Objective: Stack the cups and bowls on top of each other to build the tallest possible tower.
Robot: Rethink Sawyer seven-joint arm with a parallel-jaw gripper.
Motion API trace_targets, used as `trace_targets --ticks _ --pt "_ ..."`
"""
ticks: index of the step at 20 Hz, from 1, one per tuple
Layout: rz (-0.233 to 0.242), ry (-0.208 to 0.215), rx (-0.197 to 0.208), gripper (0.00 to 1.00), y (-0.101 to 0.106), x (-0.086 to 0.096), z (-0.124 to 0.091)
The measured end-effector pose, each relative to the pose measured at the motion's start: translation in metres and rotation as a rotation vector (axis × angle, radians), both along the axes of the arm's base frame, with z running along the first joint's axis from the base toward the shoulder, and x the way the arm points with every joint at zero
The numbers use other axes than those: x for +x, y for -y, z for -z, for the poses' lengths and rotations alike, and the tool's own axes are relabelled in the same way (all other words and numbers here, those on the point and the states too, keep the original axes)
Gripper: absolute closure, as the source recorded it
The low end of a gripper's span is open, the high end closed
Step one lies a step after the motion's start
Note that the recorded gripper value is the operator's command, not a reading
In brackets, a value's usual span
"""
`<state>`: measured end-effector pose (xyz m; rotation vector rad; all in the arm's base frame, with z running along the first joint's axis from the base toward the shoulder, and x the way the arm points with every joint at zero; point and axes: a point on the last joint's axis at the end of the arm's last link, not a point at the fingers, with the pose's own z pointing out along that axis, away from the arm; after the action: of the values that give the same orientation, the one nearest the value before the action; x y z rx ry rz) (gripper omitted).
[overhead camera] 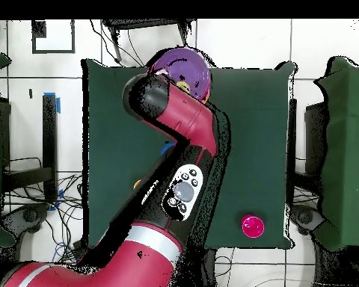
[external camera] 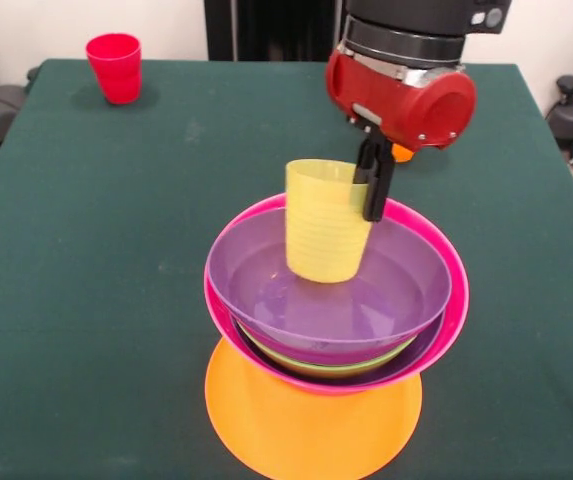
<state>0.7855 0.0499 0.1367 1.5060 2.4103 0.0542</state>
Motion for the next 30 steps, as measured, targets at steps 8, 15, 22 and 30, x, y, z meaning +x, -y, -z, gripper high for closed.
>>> trace_targets --ticks 8,15,22,30 --pt "-0.065 -0.079 0.023 1.00 -0.011 0.013 -0.002" --pt "-0.105 -0.091 0.021 1.00 -0.016 0.032 0.003" --pt "-0.122 -0.091 0.027 1.00 -0.009 0.050 0.005" --pt "-0.136 -0.113 0.045 1.00 -0.004 0.060 0.003"
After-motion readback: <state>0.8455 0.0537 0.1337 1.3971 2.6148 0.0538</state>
